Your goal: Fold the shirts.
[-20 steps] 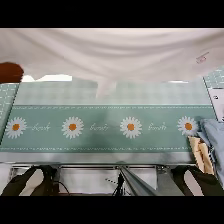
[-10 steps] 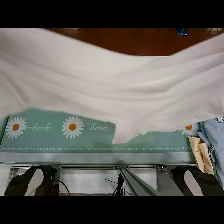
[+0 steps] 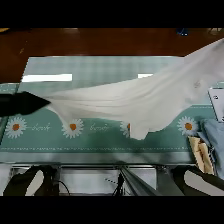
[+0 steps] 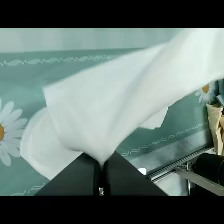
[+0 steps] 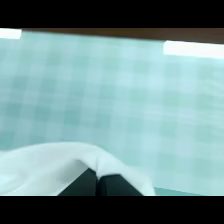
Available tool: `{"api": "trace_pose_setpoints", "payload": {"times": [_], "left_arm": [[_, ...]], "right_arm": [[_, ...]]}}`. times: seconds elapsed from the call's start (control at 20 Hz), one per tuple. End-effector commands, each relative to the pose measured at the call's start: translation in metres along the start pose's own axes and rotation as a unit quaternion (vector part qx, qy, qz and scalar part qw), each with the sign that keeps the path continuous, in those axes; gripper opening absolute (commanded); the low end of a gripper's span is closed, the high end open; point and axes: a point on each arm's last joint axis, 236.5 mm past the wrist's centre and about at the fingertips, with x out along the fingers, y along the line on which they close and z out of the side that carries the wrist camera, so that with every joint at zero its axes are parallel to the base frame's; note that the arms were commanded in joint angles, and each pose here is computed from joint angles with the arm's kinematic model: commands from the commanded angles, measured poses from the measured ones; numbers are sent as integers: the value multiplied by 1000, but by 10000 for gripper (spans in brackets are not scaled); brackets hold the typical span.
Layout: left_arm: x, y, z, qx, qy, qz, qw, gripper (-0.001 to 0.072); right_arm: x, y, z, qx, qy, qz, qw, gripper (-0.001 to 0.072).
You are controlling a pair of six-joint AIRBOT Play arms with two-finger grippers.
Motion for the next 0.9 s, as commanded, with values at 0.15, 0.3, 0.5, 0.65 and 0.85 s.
{"api": "trace_pose_setpoints", "payload": {"times": [0.15,0.3,0.5,0.65,0.85], "left_arm": [[96,83,-32,-85,-16,37,996,27],[107,108,-14,-104,-52,63,991,27],[129,136,-17,-114,-29,85,989,27],[146,152,-32,-141,7,92,986,28],[126,165,-9,-145,-20,99,984,422]], "right_arm": [[166,-21,-41,25,150,51,987,32],[220,-11,-55,23,174,61,983,33],[257,2,-65,25,186,67,980,35],[251,4,-69,16,195,73,978,366],[201,-19,-66,-27,202,37,978,382]]}}
